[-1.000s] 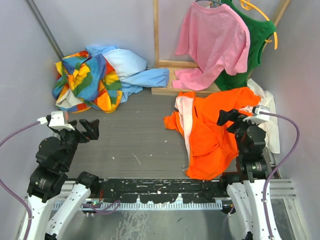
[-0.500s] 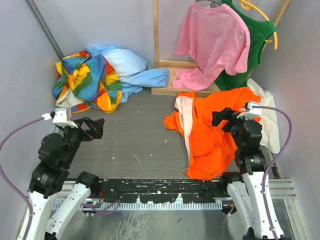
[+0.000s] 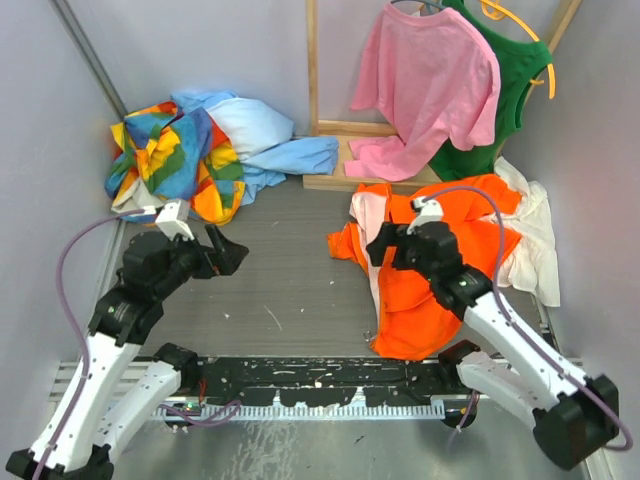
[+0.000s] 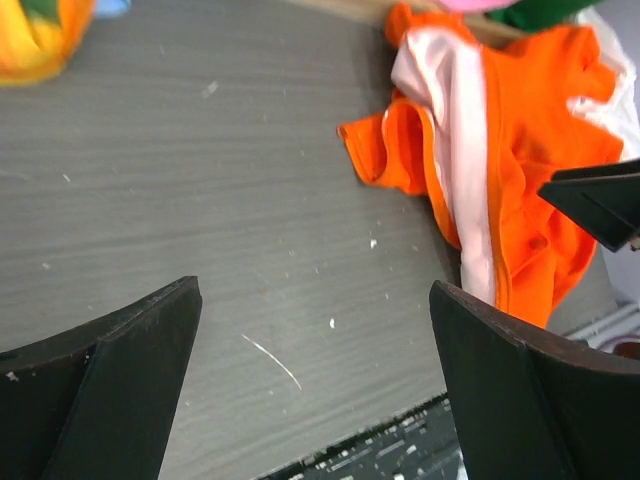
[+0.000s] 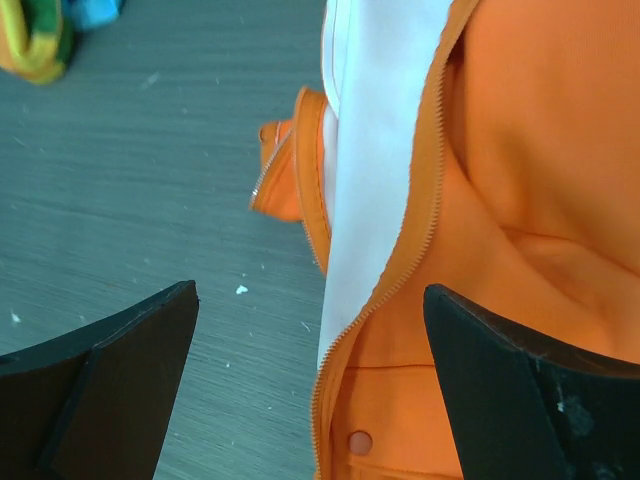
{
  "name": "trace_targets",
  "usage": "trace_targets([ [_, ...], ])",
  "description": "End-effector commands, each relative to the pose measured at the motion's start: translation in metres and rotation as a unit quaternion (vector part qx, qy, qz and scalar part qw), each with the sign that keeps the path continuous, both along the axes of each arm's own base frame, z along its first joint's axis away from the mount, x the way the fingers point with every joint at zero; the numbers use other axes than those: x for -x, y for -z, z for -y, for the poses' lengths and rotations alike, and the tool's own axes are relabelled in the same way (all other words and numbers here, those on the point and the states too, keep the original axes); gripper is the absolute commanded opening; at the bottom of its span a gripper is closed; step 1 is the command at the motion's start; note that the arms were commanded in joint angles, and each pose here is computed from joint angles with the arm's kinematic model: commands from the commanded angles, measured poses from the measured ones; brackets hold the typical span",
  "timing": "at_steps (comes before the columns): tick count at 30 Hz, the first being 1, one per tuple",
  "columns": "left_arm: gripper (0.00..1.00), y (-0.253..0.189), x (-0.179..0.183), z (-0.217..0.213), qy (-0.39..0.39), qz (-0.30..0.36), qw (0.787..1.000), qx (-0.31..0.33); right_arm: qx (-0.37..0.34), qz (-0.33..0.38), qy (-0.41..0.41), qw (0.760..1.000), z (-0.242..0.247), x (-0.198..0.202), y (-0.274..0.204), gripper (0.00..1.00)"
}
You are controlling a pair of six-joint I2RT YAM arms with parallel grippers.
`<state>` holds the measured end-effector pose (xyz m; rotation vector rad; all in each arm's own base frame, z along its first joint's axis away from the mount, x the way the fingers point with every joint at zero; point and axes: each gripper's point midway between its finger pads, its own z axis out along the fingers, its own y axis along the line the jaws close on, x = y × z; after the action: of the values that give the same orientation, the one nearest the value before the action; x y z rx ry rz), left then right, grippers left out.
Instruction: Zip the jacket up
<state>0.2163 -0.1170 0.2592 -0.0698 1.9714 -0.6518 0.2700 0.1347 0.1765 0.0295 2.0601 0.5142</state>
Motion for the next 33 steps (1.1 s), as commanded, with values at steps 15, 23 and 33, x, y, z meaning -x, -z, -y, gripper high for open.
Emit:
trace_targets([
  [15,0.98,0.067,-0.009,0.052,0.067,-0.130,0.986,0.081,0.193,-0.084,0.081,0.974,-0.012,-0.068,0.120,0.99],
  [23,0.98,0.089,-0.011,0.055,0.059,-0.151,0.983,0.082,0.181,-0.125,0.004,0.975,-0.040,-0.060,0.158,0.53],
  [33,0.98,0.091,-0.017,0.054,0.046,-0.150,0.984,0.080,0.114,0.007,-0.169,0.979,-0.133,-0.059,0.062,0.00],
])
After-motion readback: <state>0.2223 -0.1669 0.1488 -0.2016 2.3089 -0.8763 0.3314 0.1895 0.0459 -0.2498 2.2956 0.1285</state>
